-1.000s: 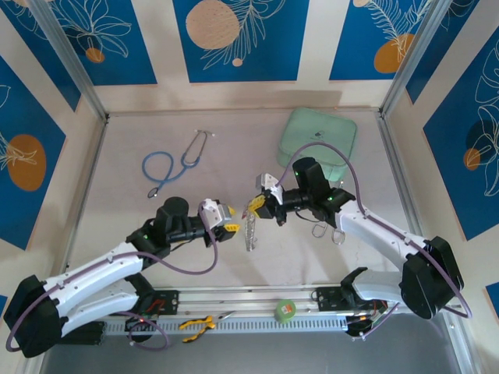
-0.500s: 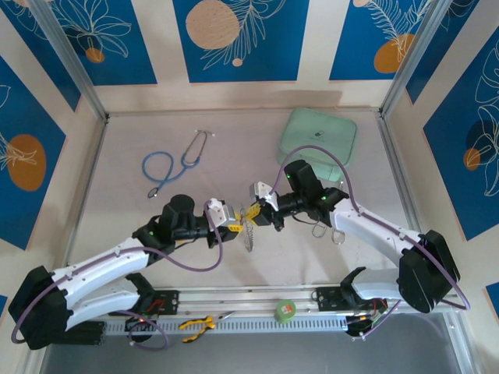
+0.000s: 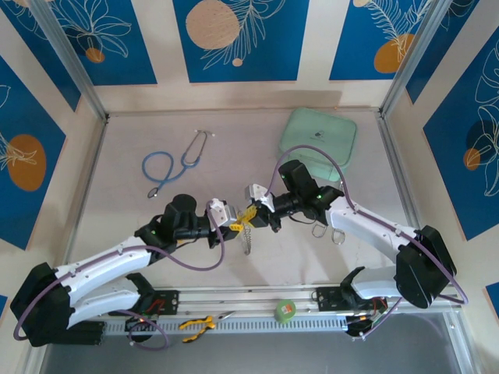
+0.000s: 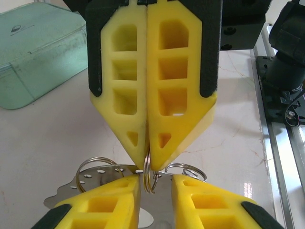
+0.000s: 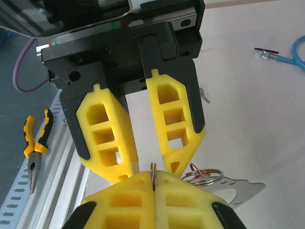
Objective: Put the keys on the keyring
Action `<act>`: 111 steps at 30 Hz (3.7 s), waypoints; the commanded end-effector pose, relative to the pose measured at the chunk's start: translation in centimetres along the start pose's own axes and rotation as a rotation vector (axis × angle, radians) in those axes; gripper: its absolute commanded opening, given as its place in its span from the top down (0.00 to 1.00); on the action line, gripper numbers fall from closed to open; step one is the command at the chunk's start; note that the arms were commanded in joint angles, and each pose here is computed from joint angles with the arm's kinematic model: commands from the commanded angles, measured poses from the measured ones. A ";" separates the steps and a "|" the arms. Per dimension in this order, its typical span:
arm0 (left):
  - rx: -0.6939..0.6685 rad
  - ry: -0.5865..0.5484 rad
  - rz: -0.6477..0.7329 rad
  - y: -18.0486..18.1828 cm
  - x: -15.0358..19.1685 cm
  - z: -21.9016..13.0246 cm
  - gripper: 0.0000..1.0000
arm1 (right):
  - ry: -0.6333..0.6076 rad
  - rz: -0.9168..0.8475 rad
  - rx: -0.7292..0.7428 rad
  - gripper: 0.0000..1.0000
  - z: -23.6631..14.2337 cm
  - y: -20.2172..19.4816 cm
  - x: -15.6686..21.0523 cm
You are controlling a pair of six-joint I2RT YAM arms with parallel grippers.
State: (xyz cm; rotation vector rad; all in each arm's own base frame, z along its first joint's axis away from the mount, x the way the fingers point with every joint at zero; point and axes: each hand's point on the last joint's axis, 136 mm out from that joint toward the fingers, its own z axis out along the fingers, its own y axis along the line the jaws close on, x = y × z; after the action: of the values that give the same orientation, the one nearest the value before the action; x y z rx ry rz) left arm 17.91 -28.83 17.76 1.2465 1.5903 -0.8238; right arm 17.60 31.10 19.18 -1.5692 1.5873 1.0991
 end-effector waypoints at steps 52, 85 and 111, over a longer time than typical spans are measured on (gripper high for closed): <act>-0.014 -0.027 0.123 0.3 -0.8 -0.2 0.96 | -0.009 -0.158 0.084 1.00 0.0 0.3 0.2; -0.251 0.153 -0.450 4.1 -1.7 -2.2 1.00 | -0.073 -0.083 0.227 0.82 -3.6 0.6 -1.5; -0.509 0.520 -1.592 2.2 -1.2 -4.0 1.00 | -0.091 -0.159 0.529 0.84 3.0 -3.4 1.1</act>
State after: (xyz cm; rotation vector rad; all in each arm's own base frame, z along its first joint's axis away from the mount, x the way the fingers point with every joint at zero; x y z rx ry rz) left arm 20.58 -25.22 20.55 -0.2239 2.8134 -0.8246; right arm 19.57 33.03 15.03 -1.3070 1.5816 0.6263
